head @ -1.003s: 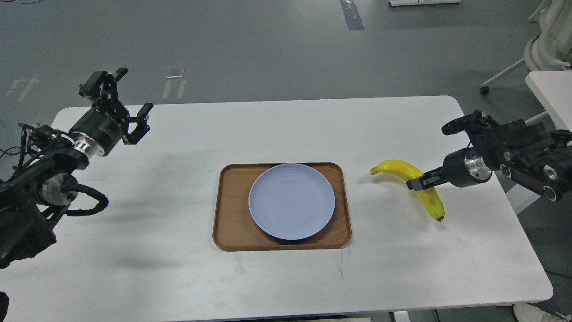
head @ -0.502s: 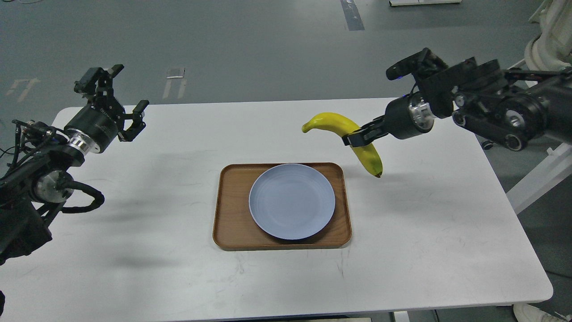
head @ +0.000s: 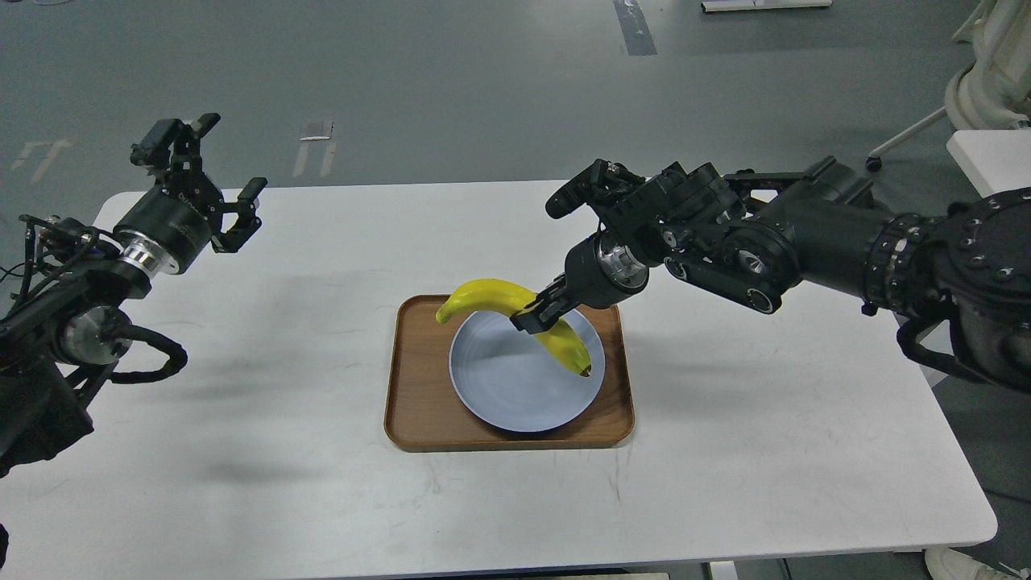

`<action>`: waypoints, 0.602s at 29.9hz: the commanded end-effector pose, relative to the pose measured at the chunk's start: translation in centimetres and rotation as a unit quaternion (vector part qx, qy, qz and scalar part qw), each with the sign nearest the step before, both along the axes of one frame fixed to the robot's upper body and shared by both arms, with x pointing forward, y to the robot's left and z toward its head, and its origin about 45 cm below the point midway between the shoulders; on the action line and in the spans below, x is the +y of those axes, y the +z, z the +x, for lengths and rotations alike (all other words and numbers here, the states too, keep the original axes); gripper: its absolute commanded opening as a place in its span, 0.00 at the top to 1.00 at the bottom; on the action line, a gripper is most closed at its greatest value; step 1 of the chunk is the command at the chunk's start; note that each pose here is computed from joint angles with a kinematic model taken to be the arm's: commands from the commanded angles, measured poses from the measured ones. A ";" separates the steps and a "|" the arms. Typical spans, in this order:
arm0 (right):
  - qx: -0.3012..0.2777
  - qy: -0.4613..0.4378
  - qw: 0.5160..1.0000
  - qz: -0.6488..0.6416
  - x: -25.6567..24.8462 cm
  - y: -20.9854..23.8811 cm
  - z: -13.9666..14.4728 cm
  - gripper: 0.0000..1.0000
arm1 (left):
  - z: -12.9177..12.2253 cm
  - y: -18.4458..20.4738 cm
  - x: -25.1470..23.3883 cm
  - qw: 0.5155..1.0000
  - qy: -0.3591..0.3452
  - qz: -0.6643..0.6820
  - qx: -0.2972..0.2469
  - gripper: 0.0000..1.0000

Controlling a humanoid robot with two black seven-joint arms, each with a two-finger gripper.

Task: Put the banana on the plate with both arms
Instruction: 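Lower the banana onto the plate and open the right gripper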

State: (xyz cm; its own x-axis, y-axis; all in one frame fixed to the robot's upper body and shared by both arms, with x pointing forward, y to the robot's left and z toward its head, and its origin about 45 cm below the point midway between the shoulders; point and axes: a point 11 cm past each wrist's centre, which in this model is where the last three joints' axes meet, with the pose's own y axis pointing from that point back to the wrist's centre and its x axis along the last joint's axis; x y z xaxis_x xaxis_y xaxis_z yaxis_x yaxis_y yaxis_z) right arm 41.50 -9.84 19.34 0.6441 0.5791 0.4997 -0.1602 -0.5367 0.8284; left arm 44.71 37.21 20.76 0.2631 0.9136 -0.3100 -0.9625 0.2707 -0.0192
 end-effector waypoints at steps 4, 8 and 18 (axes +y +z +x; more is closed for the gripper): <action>0.009 0.000 1.000 -0.003 0.0 -1.0 -0.5 0.83 | 0.0 0.0 0.0 1.000 0.000 0.000 0.000 0.02; 0.007 -0.011 1.000 -0.006 -0.7 -1.2 -0.1 0.80 | 0.0 0.0 -0.1 1.000 0.000 -0.001 -0.001 0.02; 0.016 -0.015 1.000 -0.005 -0.9 -2.0 -0.5 0.31 | 0.0 0.1 0.0 1.000 0.000 0.000 -0.001 0.02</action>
State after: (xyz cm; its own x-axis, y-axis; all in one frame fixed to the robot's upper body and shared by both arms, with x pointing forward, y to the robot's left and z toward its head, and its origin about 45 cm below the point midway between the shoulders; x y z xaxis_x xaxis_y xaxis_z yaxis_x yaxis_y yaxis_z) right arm 41.00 -10.71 17.31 0.6753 0.5670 0.4717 -0.1487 -0.5217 0.8401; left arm 44.70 37.18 20.75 0.2635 0.9132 -0.3108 -0.9625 0.2705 -0.0209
